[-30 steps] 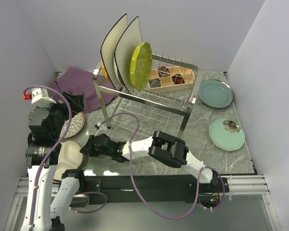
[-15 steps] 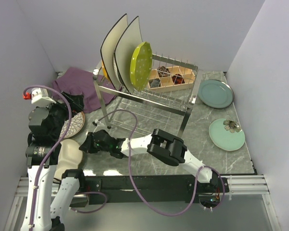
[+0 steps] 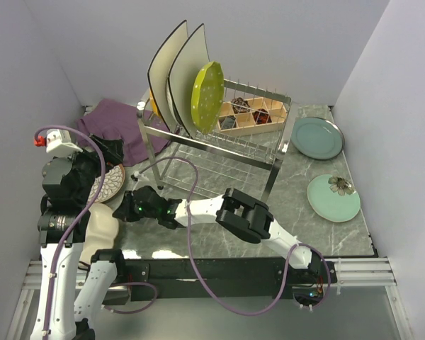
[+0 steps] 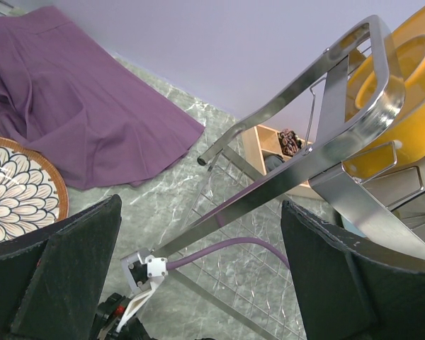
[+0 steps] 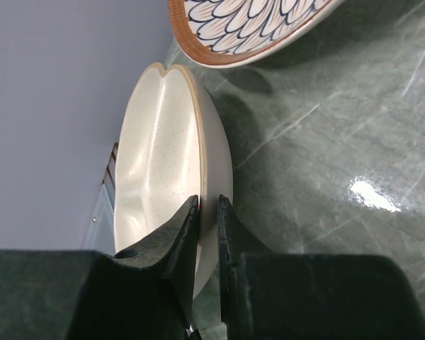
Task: Unload the plates from the dish rack
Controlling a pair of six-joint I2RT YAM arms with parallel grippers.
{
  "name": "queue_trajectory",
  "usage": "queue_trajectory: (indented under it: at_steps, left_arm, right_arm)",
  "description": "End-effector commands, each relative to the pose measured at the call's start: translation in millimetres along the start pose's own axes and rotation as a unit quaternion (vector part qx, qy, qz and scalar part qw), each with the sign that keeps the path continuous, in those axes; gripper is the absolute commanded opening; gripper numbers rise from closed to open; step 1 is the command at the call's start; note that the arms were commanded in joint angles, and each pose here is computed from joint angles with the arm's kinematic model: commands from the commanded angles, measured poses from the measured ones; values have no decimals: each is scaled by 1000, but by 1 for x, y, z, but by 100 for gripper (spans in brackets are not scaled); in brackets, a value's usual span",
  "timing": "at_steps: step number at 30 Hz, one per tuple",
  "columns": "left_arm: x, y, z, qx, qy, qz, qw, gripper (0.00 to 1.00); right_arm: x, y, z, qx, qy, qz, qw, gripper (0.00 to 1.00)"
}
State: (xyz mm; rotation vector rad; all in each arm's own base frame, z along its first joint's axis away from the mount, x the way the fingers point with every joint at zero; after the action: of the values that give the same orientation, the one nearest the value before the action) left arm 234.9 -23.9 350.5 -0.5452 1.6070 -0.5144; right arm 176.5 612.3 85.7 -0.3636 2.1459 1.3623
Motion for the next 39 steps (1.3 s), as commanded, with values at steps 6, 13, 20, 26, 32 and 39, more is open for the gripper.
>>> queue_trajectory:
  at_steps: [6, 13, 20, 26, 32, 39]
  left_arm:
    - [-14, -14, -11, 25, -24, 2, 999, 99]
    - [-18, -16, -17, 31, -28, 12, 999, 100]
    - [-22, -31, -26, 68, -15, 51, 996, 99]
    - [-20, -55, -41, 143, 7, 76, 987, 99]
    - [-13, -65, -46, 185, 17, 62, 981, 99]
    - [9, -55, -42, 193, 45, 53, 979, 100]
  right_arm:
    - [-40, 62, -7, -92, -52, -9, 994, 31]
    - [-43, 56, -23, -87, -75, -2, 993, 56]
    - [-57, 63, -72, -44, -90, -56, 993, 79]
    - [-49, 54, -129, 64, -52, -162, 983, 100]
    - [-68, 83, -210, 162, -95, -254, 949, 100]
    - [-131, 111, -305, 199, -148, -279, 928, 98]
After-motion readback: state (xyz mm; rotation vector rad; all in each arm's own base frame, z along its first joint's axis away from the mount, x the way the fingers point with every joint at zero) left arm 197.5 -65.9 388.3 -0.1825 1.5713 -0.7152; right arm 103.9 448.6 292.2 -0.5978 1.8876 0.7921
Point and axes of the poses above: each gripper's point midway between its finger pads, its own z axis out along the fingers, its own y axis along the line the jaws close on, x = y × z, the point moved 3 cm from there along -z, back along the fingers, and after that the axes turned 5 degrees about -z, right-handed, at the moved point
